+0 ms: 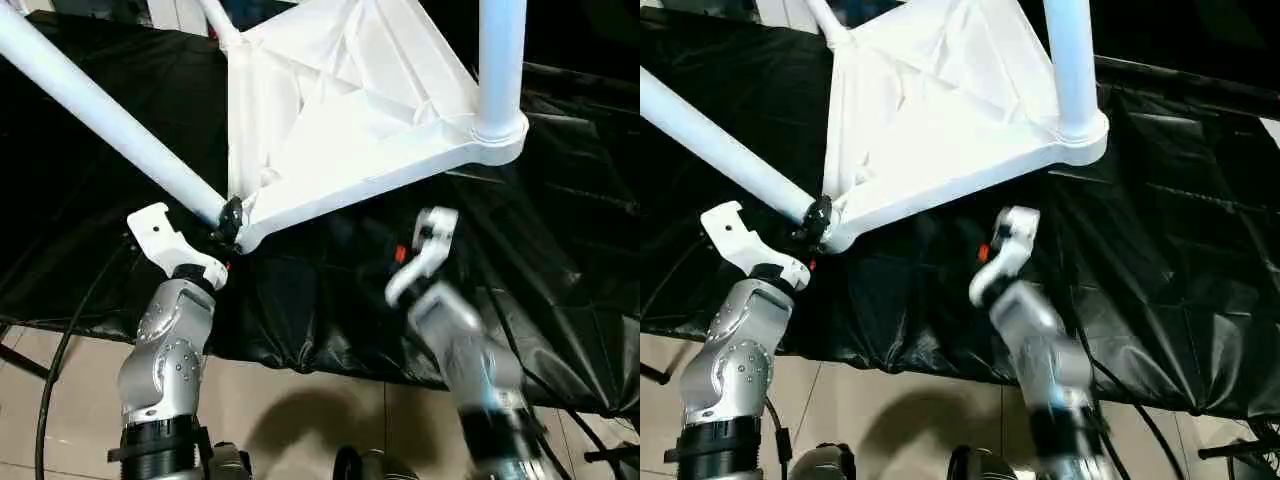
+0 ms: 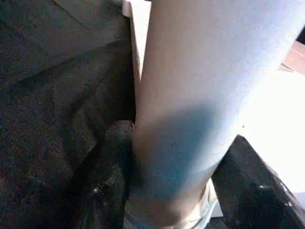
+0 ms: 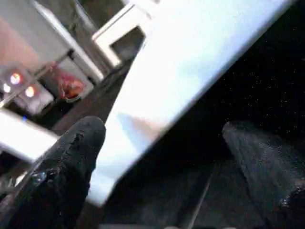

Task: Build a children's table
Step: Flip table

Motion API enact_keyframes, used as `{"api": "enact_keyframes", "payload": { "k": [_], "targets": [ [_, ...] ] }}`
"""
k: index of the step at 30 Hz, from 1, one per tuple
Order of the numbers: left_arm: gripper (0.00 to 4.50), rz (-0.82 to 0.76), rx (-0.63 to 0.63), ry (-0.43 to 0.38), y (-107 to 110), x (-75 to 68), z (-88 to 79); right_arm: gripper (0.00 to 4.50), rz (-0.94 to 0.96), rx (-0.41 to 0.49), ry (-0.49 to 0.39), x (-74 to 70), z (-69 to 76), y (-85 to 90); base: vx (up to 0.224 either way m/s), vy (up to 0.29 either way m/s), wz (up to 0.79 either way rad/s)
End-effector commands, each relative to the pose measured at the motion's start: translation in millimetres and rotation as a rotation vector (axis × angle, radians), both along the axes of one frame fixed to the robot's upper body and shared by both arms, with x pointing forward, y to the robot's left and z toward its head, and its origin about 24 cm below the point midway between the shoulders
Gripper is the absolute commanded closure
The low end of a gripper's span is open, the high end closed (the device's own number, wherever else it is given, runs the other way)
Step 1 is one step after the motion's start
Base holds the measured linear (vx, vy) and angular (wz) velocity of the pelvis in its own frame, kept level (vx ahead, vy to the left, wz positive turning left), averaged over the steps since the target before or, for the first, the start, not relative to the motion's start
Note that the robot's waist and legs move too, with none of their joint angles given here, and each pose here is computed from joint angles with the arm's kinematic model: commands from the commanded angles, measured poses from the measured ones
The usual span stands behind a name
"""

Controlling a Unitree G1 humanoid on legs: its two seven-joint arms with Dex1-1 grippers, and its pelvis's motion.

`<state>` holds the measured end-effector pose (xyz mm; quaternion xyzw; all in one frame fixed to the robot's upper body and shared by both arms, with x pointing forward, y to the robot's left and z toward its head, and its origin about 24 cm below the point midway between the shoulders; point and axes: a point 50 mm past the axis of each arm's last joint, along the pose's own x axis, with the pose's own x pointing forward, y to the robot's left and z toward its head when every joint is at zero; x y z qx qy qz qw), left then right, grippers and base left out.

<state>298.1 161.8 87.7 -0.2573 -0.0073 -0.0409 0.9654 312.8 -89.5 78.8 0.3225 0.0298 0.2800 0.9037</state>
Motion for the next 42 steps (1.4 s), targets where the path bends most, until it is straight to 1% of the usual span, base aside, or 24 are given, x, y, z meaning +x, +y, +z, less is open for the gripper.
{"api": "enact_keyframes", "payload": {
  "k": [1,2,6,7,8,9,11,13,17,19,22,23,24,26,28,32,33,34,37,38,39,40,41,42],
  "targets": [
    [2.28,-0.04,-0.06,0.002,-12.7,-1.9,-0.2,0.0,-0.047,0.036,0.022,3.6,-2.9,-6.9,0.0,0.0,0.0],
    [2.28,-0.047,-0.048,0.005,-13.1,-2.6,-1.0,0.0,-0.045,0.073,0.023,10.7,0.1,-3.8,0.0,0.0,0.0],
    [2.28,-0.055,-0.032,0.008,-14.1,-3.3,-1.7,0.0,-0.047,0.158,0.02,24.6,8.7,0.0,0.0,0.0,0.0],
    [2.28,-0.058,-0.03,0.008,-14.4,-3.8,-1.3,0.0,-0.059,0.193,0.029,31.3,12.0,0.6,0.0,0.0,0.0],
    [2.28,-0.058,-0.03,0.008,-14.4,-3.8,-1.3,0.0,-0.059,0.194,0.03,31.5,12.1,0.6,0.0,0.0,0.0],
    [2.28,-0.064,-0.02,0.008,-14.8,-4.4,-1.3,0.0,-0.076,0.23,0.039,37.6,15.8,0.3,0.0,0.0,0.0],
    [2.28,-0.068,-0.009,0.008,-15.3,-5.2,-1.7,0.0,-0.083,0.26,0.048,44.3,20.0,1.3,0.0,0.0,0.0],
    [2.28,-0.073,0.009,0.008,-16.7,-6.0,-2.4,0.0,-0.103,0.303,0.073,54.5,24.7,2.1,0.0,0.0,0.0],
    [2.28,-0.071,0.017,0.009,-18.4,-7.4,-3.3,0.0,-0.124,0.353,0.109,64.5,27.5,3.0,0.0,0.0,0.0],
    [2.28,-0.068,0.017,0.009,-18.8,-8.4,-3.6,0.27,-0.131,0.371,0.129,67.8,27.3,3.6,0.0,0.0,0.0],
    [2.28,-0.067,0.018,0.007,-19.9,-10.2,-3.7,0.39,-0.134,0.395,0.145,69.8,26.6,4.1,0.0,0.0,0.0],
    [2.28,-0.068,0.018,0.007,-20.0,-10.3,-3.7,0.69,-0.134,0.396,0.144,69.8,26.6,4.1,0.0,0.0,0.0],
    [2.28,-0.072,0.019,0.004,-21.2,-11.2,-3.7,0.78,-0.13,0.409,0.146,70.3,26.3,4.3,0.0,0.0,0.0],
    [2.28,-0.08,0.02,0.0,-23.4,-12.5,-4.0,0.79,-0.127,0.421,0.152,71.6,24.8,4.1,0.0,0.0,0.0],
    [2.28,-0.08,0.02,-0.001,-24.2,-12.8,-4.2,1.11,-0.127,0.419,0.156,72.2,23.8,4.0,0.0,0.0,0.0],
    [2.28,-0.08,0.024,0.0,-26.1,-13.9,-5.7,1.29,-0.119,0.397,0.159,73.3,21.6,3.9,0.0,0.0,0.0],
    [2.28,-0.081,0.027,0.001,-26.7,-14.1,-6.3,1.39,-0.114,0.39,0.157,73.4,21.6,3.5,0.0,0.0,0.0],
    [2.28,-0.084,0.028,0.001,-27.4,-14.1,-6.5,1.59,-0.113,0.387,0.155,73.5,21.6,2.9,0.0,0.0,0.0],
    [2.28,-0.089,0.029,0.003,-28.7,-14.2,-7.0,1.67,-0.112,0.386,0.151,74.2,22.4,0.9,0.0,0.0,0.0],
    [1.93,-0.087,0.028,0.004,-28.5,-13.3,-8.3,1.78,-0.12,0.381,0.146,75.0,23.3,-1.4,0.0,0.0,0.0],
    [1.93,-0.093,0.03,0.003,-28.6,-13.4,-8.4,1.78,-0.122,0.38,0.144,75.2,23.7,-2.1,0.0,0.0,0.0],
    [1.58,-0.108,0.035,0.0,-29.0,-13.8,-8.5,1.97,-0.128,0.38,0.14,75.6,24.5,-3.5,0.0,0.0,0.0],
    [1.58,-0.121,0.038,-0.003,-29.7,-14.1,-8.6,1.97,-0.13,0.381,0.136,76.1,24.9,-4.7,0.0,0.0,0.0],
    [1.48,-0.137,0.064,-0.008,-28.6,-15.5,-8.4,2.11,-0.143,0.379,0.126,76.7,26.8,-7.8,0.0,0.0,0.0]
  ]
}}
